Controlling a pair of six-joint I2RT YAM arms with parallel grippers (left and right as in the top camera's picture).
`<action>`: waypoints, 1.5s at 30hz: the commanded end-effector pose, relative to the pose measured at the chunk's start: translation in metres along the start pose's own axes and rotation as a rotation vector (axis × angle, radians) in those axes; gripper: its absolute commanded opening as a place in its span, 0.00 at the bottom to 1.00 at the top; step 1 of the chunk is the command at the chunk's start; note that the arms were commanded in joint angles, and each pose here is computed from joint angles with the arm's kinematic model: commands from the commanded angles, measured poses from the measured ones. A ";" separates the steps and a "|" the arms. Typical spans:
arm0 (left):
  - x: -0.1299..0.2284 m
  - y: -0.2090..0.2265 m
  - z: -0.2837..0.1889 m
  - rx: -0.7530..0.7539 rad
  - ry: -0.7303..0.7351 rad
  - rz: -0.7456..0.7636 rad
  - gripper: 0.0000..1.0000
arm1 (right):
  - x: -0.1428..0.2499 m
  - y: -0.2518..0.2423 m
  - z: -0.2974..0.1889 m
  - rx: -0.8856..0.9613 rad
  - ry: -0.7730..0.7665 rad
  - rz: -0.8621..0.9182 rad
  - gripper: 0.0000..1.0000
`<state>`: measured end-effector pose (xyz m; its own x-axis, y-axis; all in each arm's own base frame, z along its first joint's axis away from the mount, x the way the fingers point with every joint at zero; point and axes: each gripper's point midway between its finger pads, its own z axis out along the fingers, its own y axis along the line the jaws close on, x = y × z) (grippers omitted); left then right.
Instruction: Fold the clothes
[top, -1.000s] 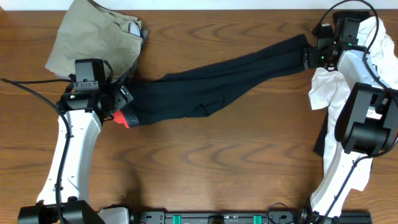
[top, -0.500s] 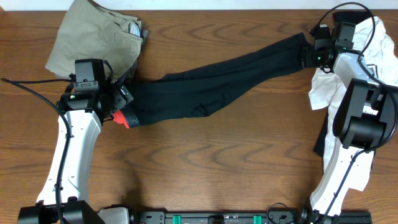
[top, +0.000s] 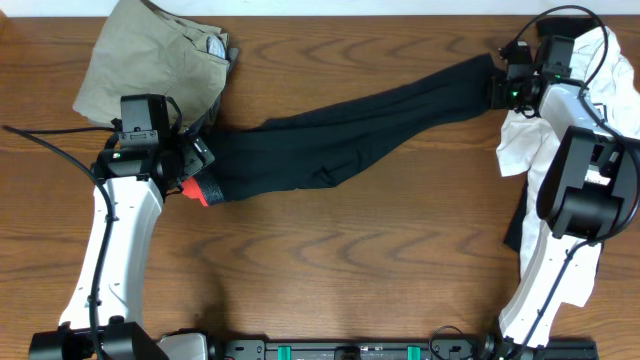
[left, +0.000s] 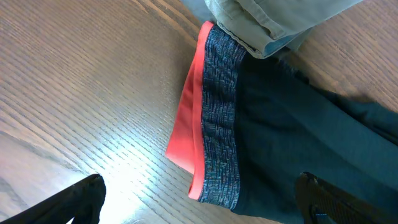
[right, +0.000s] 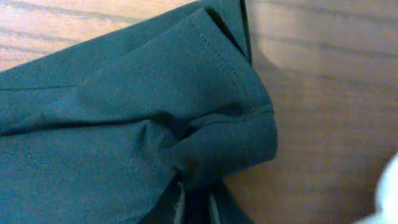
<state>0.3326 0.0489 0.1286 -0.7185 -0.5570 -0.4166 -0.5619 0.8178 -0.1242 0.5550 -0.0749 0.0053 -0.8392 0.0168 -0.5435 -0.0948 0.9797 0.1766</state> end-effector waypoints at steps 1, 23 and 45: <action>-0.007 -0.001 -0.005 0.006 -0.017 0.002 0.98 | -0.006 -0.026 -0.008 0.023 0.001 0.047 0.08; -0.007 -0.001 -0.005 0.007 -0.017 0.002 0.98 | -0.058 -0.015 -0.133 -0.195 0.003 -0.075 0.01; -0.011 -0.004 -0.005 0.016 -0.033 -0.003 0.98 | 0.010 0.230 -0.114 -0.506 0.378 -0.437 0.01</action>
<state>0.3354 0.0492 0.1300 -0.7130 -0.5565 -0.4265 -0.5603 0.8180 -0.1305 0.4672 0.1108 0.1309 -0.8029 -0.4790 -0.3548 -0.5950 0.6801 0.4283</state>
